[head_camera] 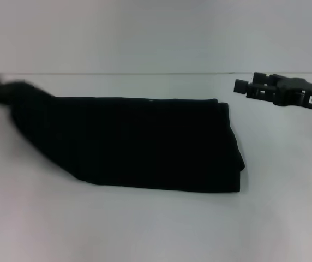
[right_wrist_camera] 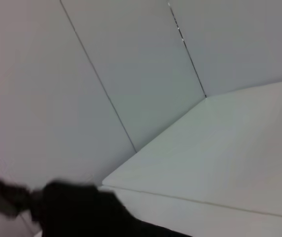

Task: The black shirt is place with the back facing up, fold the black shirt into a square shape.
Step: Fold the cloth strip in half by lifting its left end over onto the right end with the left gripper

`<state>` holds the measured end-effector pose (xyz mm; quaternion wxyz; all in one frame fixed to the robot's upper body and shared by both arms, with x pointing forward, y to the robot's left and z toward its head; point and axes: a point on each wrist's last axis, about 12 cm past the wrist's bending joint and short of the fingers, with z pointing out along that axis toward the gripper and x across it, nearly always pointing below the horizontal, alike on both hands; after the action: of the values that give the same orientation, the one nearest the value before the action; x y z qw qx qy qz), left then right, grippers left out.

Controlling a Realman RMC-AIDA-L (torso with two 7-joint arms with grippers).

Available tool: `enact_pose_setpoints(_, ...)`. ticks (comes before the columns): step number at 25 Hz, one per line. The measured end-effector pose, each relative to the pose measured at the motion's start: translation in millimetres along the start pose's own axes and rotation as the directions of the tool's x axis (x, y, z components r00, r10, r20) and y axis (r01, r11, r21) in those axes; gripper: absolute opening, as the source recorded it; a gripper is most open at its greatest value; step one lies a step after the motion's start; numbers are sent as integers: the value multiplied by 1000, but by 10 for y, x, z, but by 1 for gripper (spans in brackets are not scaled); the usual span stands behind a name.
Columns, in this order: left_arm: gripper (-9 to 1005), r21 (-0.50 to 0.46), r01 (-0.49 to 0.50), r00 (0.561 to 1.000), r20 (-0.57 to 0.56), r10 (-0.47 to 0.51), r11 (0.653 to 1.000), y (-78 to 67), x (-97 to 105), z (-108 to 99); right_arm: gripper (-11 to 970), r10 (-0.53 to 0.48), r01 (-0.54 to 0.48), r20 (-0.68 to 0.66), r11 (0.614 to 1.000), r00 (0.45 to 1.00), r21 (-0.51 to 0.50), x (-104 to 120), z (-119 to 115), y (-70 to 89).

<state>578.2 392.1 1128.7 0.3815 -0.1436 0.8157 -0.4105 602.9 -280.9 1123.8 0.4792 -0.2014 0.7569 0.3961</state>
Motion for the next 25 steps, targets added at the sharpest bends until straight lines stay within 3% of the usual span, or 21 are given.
enact_pose_setpoints(3,114,163,-55,994,-86,70,985,-427,-31,416,931,10,-10,4,1000,1000,8,70,-71,-13)
enact_pose_setpoints(5,120,257,-80,980,-158,123,963,-736,57,744,931,26,-26,19,1000,999,14,119,-164,-25)
enact_pose_setpoints(8,128,339,-106,950,-243,196,935,-1101,283,1138,931,57,-60,74,998,996,35,196,-431,-72)
enact_pose_setpoints(11,136,368,-113,914,-326,242,923,-1380,707,1525,931,79,-89,135,994,988,67,257,-772,-131)
enact_pose_setpoints(15,147,340,-69,915,-352,195,938,-1379,1246,1832,931,86,-102,173,991,981,89,328,-1082,-150)
enact_pose_setpoints(19,158,341,-3,926,-353,131,940,-1260,1771,1894,930,83,-101,174,990,981,96,366,-1210,-149)
enact_pose_setpoints(25,175,432,-7,946,-289,145,902,-1228,1923,1787,930,93,-108,151,990,984,94,383,-1190,-154)
